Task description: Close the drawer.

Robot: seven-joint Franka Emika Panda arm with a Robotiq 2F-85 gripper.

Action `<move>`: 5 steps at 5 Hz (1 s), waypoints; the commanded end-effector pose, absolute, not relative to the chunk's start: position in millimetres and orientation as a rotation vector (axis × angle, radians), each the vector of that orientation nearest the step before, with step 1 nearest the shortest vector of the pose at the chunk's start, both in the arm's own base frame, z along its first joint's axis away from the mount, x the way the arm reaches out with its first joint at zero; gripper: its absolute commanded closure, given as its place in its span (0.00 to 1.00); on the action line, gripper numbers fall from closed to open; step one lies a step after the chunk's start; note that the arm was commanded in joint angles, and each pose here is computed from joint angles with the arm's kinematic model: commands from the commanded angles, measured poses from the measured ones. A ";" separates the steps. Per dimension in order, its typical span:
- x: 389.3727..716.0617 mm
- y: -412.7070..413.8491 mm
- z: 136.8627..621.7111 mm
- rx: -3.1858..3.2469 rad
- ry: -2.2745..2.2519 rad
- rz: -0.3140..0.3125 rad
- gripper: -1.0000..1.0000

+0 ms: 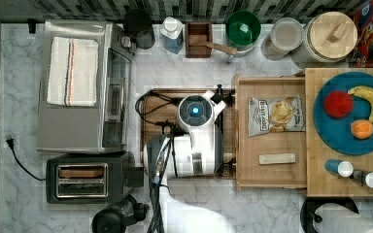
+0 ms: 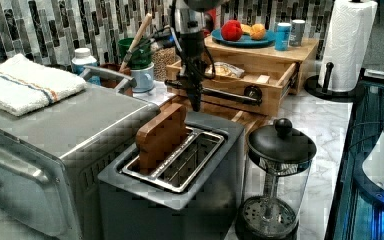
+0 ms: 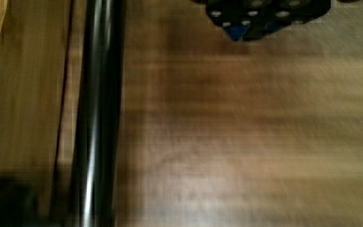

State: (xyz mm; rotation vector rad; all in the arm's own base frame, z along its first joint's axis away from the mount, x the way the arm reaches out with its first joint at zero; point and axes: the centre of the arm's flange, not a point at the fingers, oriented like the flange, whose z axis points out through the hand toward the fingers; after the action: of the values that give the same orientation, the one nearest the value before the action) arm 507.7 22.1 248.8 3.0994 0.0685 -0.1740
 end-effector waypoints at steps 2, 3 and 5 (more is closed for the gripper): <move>519.8 -35.0 293.7 3.073 0.262 0.242 1.00; 527.9 -65.0 286.7 3.088 0.279 0.227 1.00; 534.1 -109.8 285.6 3.100 0.240 0.235 1.00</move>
State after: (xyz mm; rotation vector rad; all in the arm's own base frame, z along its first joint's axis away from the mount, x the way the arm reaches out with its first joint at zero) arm 489.5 -74.9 241.7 3.1307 0.2635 0.0056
